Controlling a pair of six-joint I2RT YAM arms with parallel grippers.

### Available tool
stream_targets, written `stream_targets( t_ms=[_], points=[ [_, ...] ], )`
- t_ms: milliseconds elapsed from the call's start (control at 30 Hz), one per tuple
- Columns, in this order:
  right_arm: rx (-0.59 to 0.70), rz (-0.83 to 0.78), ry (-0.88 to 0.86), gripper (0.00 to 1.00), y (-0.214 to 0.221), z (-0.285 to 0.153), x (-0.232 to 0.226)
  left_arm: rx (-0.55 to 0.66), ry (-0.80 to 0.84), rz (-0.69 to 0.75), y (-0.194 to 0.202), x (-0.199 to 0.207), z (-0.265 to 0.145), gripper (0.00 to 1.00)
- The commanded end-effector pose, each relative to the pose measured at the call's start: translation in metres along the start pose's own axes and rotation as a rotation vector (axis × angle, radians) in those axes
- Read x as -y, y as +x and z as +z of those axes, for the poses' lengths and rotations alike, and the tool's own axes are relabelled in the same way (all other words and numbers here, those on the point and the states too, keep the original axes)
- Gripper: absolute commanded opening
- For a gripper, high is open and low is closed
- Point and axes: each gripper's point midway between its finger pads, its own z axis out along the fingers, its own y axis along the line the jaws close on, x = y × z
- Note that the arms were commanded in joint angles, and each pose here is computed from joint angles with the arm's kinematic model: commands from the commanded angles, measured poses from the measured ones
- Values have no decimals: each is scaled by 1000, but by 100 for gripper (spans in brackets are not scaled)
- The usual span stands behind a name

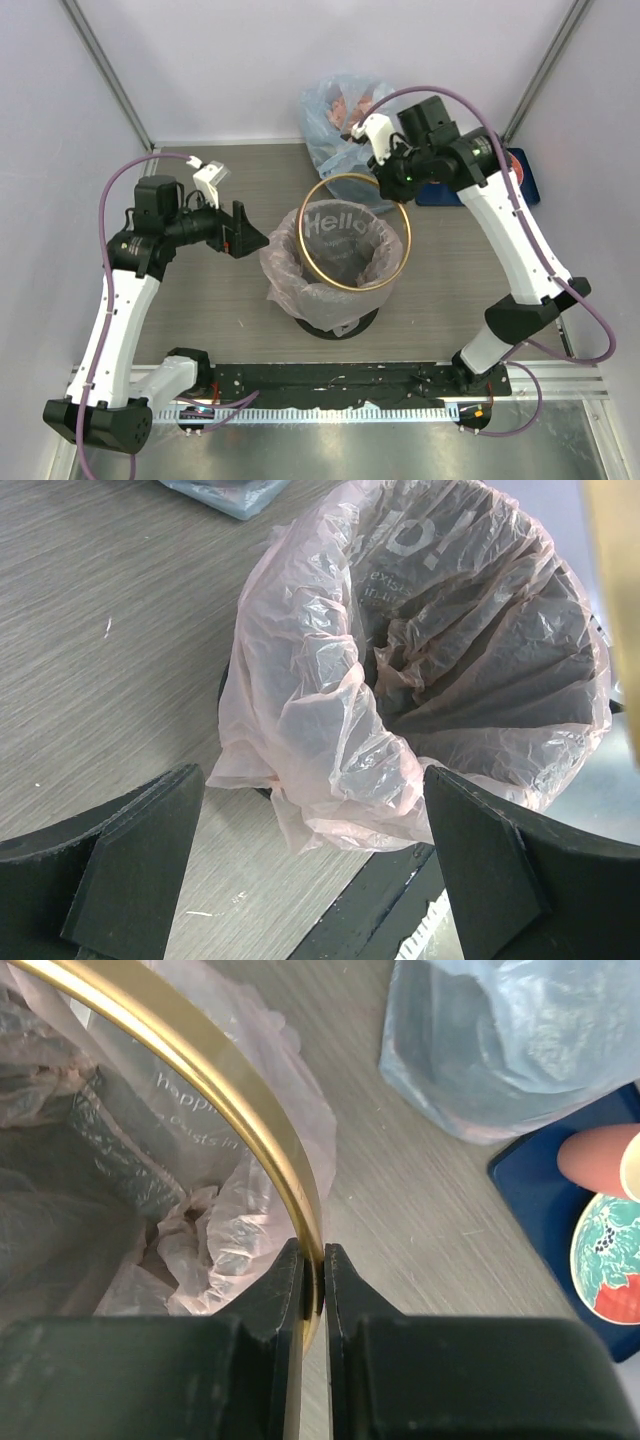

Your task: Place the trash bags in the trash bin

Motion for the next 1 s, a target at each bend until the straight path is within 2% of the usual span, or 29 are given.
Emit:
stream_targets(
  t_ms=[0, 600, 833, 967],
  points=[
    [-219, -8, 19, 1, 45, -4, -14, 46, 26, 27, -8, 6, -4, 96],
    [-338, -86, 12, 1, 44, 40, -36, 30, 32, 37, 1, 6, -3, 96],
    [-383, -98, 24, 18, 50, 51, -37, 33, 34, 39, 1, 6, -3, 96],
    [-385, -93, 27, 18, 49, 54, -36, 96, 56, 90, -17, 16, -9, 94]
  ],
)
